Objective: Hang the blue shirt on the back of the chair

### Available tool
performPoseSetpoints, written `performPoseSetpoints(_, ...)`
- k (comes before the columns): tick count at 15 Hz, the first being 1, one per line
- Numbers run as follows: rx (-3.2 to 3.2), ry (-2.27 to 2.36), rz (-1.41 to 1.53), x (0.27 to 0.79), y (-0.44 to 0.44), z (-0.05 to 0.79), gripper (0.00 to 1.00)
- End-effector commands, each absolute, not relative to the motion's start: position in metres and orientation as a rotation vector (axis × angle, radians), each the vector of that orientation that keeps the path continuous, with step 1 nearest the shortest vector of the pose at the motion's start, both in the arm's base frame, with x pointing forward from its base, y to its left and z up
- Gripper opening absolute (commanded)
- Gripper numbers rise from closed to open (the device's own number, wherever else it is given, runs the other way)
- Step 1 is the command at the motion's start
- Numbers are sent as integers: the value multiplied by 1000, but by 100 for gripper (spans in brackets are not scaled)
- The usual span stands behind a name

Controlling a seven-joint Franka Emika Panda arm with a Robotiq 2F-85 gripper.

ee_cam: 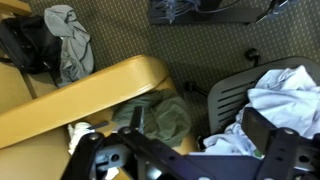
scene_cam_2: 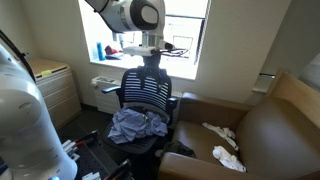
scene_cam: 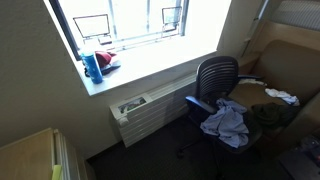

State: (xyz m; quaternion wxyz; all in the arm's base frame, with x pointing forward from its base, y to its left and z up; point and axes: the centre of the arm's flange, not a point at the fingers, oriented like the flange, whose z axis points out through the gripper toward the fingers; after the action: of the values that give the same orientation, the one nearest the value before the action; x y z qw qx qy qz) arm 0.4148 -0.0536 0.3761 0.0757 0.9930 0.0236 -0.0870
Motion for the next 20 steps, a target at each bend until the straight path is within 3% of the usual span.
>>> performPoseSetpoints(1,2932,366,-341,461,-4,347,100)
performPoseSetpoints(3,2753,317,-299,499,-34,335,100)
performPoseSetpoints(4,2827,326,-282,451,-2,349,100)
performPoseSetpoints(8,2765,313,-349,483,-26,319,100)
performPoseSetpoints(13,2880,363,-537,468,56,234,100)
performPoseSetpoints(18,2898,421,-442,456,145,179,100)
performPoseSetpoints(20,2889,432,-460,450,141,187,100)
